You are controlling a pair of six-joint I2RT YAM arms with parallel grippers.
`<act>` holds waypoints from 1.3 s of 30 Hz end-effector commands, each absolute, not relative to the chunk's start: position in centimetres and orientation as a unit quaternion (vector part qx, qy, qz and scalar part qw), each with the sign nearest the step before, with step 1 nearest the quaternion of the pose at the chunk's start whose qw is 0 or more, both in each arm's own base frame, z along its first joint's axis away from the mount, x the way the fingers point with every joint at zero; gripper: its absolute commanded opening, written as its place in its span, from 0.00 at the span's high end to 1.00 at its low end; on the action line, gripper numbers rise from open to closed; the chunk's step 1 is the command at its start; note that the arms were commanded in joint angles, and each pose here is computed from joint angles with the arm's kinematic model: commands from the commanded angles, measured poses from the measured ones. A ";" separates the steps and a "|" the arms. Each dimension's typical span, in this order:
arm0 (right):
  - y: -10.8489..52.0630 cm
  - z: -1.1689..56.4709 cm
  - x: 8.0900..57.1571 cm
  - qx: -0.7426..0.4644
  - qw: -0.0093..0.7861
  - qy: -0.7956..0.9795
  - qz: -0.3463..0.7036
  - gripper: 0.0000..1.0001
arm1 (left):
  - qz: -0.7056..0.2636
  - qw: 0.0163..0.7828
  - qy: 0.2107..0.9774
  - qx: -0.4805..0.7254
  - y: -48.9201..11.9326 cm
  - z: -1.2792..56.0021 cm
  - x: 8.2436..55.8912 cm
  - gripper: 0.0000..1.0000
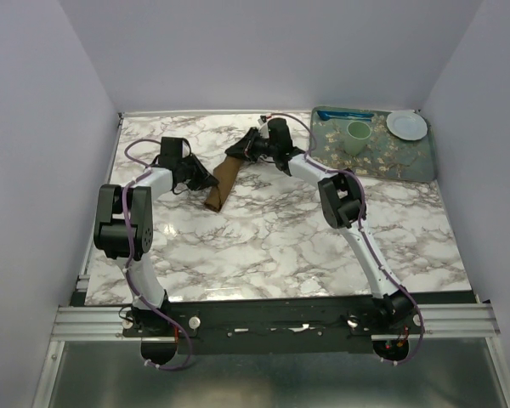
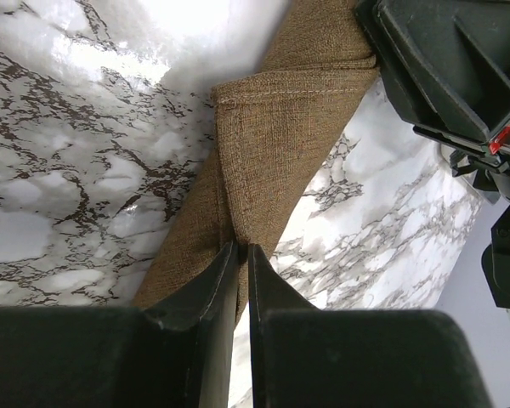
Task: Fold the napkin, place the utensils inside, and roll it up
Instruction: Roll the napkin with the utensil
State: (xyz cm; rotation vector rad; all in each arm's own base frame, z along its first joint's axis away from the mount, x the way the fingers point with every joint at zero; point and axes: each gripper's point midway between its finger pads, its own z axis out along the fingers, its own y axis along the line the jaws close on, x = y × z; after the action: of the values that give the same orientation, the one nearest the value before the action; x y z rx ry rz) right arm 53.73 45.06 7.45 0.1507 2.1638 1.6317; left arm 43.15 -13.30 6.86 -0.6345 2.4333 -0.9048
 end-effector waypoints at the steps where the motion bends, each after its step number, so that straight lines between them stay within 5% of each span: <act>1: 45.3 8.1 54.4 0.056 0.221 0.778 0.586 0.76 | -0.327 0.245 0.884 -0.228 -12.8 8.0 43.8 0.82; 11: 42.1 19.3 52.1 -0.013 0.281 0.783 0.555 0.71 | -0.349 0.329 0.860 -0.176 -13.7 17.1 42.7 0.75; 19: 31.0 21.5 40.2 -0.092 0.319 0.865 0.376 0.66 | -0.366 0.385 0.842 -0.092 -15.7 24.1 36.4 0.61; 30: 15.0 22.4 22.5 -0.031 0.400 0.887 0.230 0.35 | -0.458 0.469 0.753 0.060 -22.5 31.9 24.1 0.23; 36: 12.2 24.8 18.8 0.013 0.479 0.837 0.264 0.00 | -0.468 0.521 0.712 0.056 -21.4 32.9 21.4 0.01; 39: 11.5 24.8 19.8 0.037 0.509 0.822 0.252 0.00 | -0.452 0.546 0.704 0.041 -20.3 33.8 21.7 0.01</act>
State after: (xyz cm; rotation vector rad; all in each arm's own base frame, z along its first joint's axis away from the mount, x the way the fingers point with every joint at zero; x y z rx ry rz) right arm 18.52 13.41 26.73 -0.0386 1.9885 0.7186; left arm 20.38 -21.99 31.50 0.1764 1.7847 -1.1597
